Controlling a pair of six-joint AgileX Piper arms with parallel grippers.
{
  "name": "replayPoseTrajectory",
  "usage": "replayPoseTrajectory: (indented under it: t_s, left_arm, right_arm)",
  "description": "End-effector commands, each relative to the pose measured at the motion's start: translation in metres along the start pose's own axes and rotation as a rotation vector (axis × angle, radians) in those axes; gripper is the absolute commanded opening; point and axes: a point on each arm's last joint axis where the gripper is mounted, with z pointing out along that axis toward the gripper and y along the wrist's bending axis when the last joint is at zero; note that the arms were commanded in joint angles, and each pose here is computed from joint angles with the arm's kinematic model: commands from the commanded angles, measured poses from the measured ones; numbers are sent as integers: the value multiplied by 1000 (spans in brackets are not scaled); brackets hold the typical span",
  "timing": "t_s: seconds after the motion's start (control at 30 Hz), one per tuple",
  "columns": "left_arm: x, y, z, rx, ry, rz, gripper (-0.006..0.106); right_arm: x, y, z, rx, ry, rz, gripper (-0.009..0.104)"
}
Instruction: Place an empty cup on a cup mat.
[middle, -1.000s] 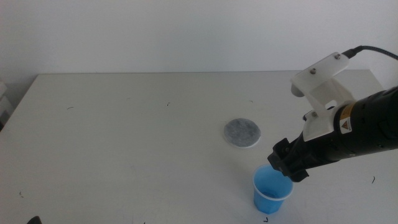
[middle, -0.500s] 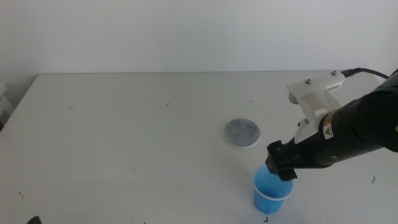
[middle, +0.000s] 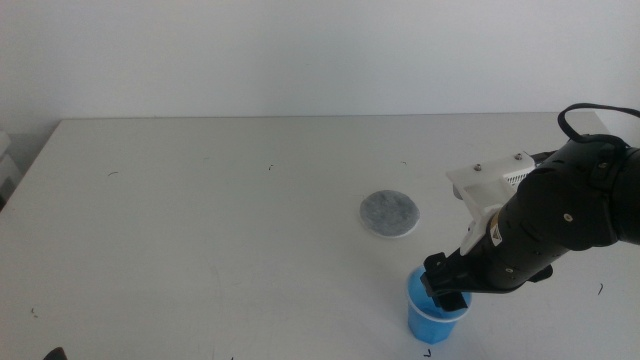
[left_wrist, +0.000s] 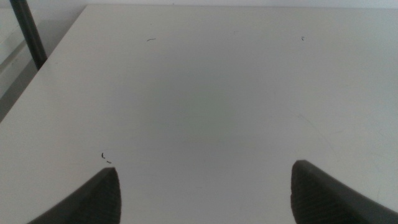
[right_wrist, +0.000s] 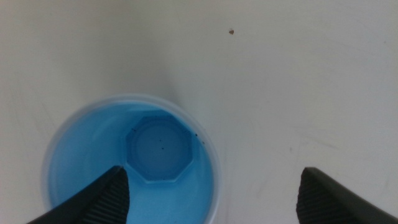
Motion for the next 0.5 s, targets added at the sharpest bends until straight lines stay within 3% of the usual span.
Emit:
replayPoseTrajectory:
  t_s: [0.0, 0.17, 0.47]
  left_arm:
    - [-8, -1, -1, 10, -75, -11, 105]
    - [-8, -1, -1, 10, -75, -11, 105]
    - [-8, -1, -1, 10, -75, -11, 105]
  right_arm:
    - [-11, -1, -12, -8, -69, 4, 75]
    - [-10, 0, -3, -10, -36, 15, 59]
    - [-9, 2, 0, -25, -18, 35, 19]
